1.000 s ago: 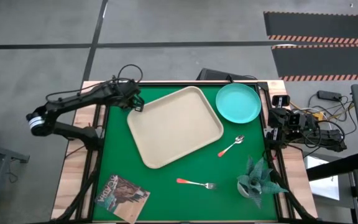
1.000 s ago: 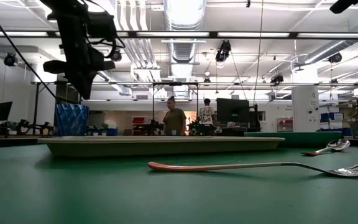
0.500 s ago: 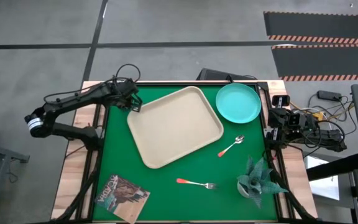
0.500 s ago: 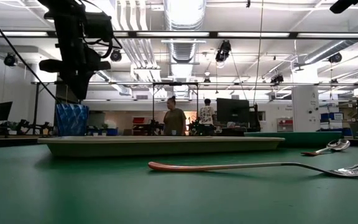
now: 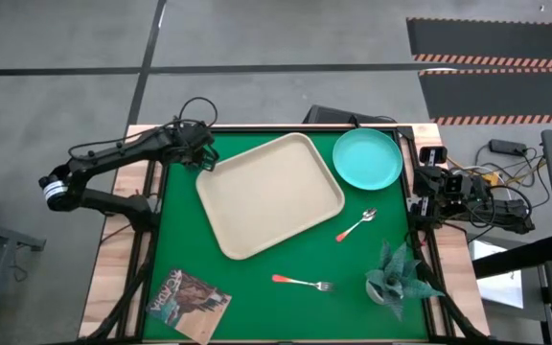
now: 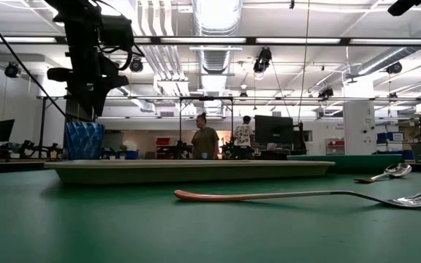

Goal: Pick and place plate/cup/fork/spoon on tray
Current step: Put the blue glass cup on the white tray

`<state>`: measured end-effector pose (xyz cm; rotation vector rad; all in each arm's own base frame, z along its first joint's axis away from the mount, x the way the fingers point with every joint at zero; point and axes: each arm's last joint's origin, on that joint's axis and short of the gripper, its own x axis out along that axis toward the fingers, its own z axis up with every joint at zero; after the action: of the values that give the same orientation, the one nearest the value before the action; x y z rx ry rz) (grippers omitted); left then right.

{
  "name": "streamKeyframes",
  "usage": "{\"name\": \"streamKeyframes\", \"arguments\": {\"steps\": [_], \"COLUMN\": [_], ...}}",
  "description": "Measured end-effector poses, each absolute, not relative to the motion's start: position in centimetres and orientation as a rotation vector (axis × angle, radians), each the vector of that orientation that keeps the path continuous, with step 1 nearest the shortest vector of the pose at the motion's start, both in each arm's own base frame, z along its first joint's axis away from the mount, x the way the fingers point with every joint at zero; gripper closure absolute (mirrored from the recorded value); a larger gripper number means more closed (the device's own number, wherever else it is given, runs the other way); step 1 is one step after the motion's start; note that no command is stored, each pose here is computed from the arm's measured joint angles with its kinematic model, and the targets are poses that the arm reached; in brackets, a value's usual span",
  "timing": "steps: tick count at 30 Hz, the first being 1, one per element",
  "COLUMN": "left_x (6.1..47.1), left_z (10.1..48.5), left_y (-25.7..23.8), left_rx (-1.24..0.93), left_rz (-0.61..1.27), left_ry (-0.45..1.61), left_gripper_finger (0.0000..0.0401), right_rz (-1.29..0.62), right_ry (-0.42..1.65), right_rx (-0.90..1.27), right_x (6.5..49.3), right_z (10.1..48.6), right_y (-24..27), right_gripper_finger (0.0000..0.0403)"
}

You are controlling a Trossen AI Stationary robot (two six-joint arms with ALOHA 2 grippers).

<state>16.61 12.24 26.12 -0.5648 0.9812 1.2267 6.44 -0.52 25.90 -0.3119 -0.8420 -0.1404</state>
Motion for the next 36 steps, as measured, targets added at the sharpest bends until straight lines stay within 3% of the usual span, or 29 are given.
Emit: {"name": "streamKeyframes", "arguments": {"steps": [36], "left_x": [16.53], "left_z": [25.39], "left_y": [12.32], "left_rx": [-0.487], "left_rz": [1.228], "left_ry": [1.010], "left_gripper_finger": [0.0285], "right_rz": [-0.140], "right_ry": [-0.842], "right_rx": [-0.310], "right_x": [6.44], "right_z": [25.90], "right_y": [-0.52], "right_gripper_finger": [0.0394]}}
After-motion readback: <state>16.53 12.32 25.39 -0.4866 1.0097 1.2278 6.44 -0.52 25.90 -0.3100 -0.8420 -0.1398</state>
